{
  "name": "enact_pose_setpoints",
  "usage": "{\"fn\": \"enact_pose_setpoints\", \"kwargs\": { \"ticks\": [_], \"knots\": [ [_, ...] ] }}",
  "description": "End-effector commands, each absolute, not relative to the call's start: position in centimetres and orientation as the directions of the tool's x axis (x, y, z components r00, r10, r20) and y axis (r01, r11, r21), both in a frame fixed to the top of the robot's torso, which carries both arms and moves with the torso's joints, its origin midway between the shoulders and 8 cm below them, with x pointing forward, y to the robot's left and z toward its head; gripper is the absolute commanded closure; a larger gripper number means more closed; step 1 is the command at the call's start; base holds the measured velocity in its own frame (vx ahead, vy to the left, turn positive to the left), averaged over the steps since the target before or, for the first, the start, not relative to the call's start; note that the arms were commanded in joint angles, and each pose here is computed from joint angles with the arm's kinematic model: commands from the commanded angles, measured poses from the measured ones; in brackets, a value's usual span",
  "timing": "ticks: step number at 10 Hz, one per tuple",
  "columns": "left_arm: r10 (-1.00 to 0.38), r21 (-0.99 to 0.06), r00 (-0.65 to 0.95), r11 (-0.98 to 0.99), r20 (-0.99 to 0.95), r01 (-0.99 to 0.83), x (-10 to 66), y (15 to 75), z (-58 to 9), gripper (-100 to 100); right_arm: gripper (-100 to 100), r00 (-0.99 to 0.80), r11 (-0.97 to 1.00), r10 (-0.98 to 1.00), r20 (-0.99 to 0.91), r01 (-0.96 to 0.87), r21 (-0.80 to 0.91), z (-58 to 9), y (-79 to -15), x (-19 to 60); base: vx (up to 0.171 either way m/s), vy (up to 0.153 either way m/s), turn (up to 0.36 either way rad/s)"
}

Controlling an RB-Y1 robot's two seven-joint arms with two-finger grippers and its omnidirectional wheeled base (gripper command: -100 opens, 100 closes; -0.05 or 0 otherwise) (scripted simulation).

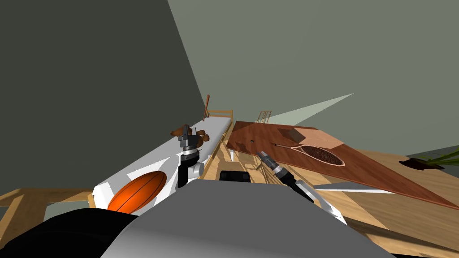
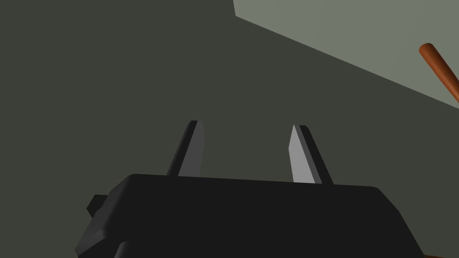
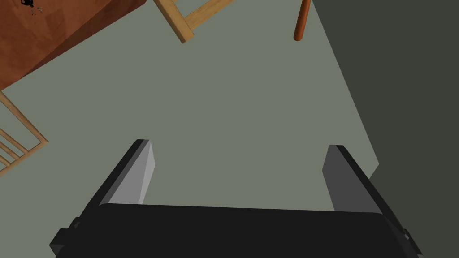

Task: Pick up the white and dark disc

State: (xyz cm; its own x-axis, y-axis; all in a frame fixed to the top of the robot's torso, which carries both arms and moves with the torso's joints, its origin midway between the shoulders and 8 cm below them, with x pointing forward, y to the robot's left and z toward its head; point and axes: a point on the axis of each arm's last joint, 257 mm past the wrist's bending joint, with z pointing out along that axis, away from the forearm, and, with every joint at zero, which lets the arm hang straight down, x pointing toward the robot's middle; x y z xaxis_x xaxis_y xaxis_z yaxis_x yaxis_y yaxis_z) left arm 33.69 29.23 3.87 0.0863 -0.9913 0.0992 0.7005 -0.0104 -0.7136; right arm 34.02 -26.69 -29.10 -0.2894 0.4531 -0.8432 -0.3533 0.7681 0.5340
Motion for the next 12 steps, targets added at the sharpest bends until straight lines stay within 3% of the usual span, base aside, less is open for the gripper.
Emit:
{"fn": "enact_pose_setpoints", "kwargs": {
  "ticks": [1, 12],
  "knots": [
    [-0.991, -0.714, 0.086, -0.010, 0.099, 0.701, 33.7, 29.2, 3.9, 0, -100, -0.302, 0.778, 0.440, -0.846, -0.342, 0.527, -30.2, -27.3, 33.8, 0.002, -0.004, -0.011],
    [-0.991, -0.714, 0.086, -0.010, 0.099, 0.700, 33.7, 29.2, 3.9, 0, -100, -0.512, 0.907, 0.100, -0.853, -0.305, 0.290, -40.8, -35.6, 28.0, 0.011, -0.003, 0.092]
  ]
}}
